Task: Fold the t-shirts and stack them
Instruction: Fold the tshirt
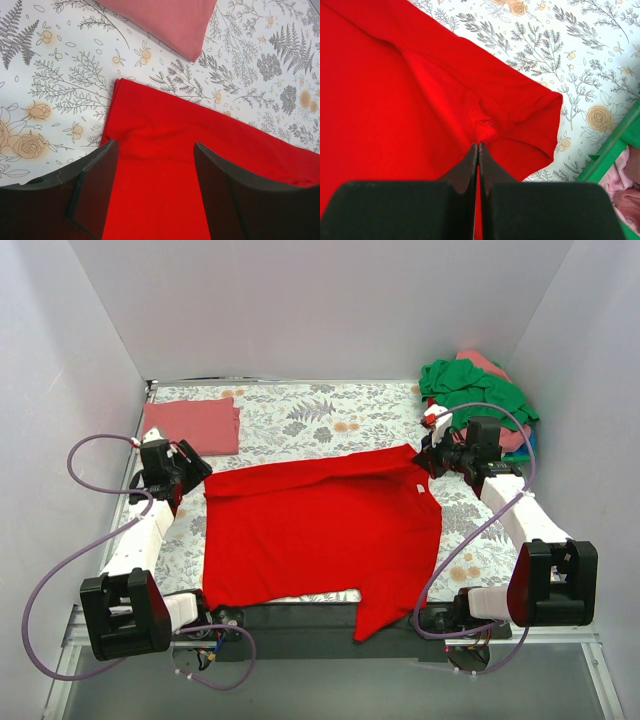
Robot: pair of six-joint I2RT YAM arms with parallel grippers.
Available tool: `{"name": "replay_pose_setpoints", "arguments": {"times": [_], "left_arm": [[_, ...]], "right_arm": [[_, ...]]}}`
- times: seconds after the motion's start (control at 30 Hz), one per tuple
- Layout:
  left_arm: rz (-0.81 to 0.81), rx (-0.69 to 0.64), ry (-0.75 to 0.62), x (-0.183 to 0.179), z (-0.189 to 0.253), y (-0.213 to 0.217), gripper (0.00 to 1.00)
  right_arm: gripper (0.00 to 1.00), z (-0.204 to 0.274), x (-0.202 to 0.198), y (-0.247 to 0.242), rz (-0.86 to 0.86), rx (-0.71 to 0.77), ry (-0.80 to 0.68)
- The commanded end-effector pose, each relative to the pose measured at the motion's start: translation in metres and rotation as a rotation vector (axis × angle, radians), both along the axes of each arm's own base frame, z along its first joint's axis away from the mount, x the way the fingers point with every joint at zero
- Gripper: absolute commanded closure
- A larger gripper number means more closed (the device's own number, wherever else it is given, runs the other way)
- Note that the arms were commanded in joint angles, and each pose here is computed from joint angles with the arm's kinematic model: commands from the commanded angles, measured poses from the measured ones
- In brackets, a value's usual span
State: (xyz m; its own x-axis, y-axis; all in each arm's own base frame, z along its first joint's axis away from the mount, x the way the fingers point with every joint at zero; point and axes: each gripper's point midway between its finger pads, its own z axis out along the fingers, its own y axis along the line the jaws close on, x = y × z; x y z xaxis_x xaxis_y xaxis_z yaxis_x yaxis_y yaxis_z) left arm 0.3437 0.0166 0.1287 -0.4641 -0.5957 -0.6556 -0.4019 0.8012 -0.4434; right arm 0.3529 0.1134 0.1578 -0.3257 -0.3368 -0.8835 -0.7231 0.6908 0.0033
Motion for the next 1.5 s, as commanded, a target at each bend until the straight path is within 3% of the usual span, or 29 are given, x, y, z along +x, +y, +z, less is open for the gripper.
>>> {"name": "replay_pose_setpoints", "arguments": {"times": [0.0, 0.23, 0.53, 0.63, 0.77, 0.9, 0.97, 1.1, 1.3, 1.47], "left_arm": [[-0.025, 0.045, -0.001, -0.001, 0.004, 0.005, 0.4], [-0.09, 0.085, 0.0, -0.001, 0.006, 0.002, 0.42], [-0.137, 0.057, -0.03, -0.002, 0.011, -0.008, 0.43], [-0.15, 0.062, -0.042, -0.004, 0.015, -0.012, 0.44], [-0.193, 0.097, -0.077, -0.007, 0.027, -0.022, 0.44], [-0.229, 0.117, -0.088, -0.01, 0.029, -0.033, 0.44], [-0.243, 0.122, -0.092, -0.01, 0.028, -0.036, 0.44], [-0.257, 0.115, -0.072, -0.01, 0.019, -0.04, 0.44], [-0.264, 0.116, -0.069, -0.012, 0.016, -0.042, 0.44], [-0.265, 0.118, -0.074, -0.011, 0.016, -0.042, 0.44]], "right_arm": [[0.99, 0.002, -0.003, -0.001, 0.031, -0.013, -0.019], [0.99, -0.009, -0.02, 0.0, 0.105, -0.053, 0.0], [0.99, -0.052, -0.077, 0.004, 0.36, -0.141, 0.073], [0.86, -0.072, -0.1, -0.001, 0.436, -0.187, 0.136], [0.63, -0.089, -0.119, -0.015, 0.485, -0.281, 0.187], [0.5, -0.063, -0.1, -0.014, 0.44, -0.281, 0.129], [0.46, -0.049, -0.089, -0.002, 0.413, -0.194, 0.155], [0.46, -0.042, -0.051, 0.037, 0.421, -0.083, 0.283], [0.45, -0.063, 0.014, 0.068, 0.331, -0.105, 0.426], [0.45, -0.085, 0.043, 0.066, 0.269, -0.144, 0.466]]}}
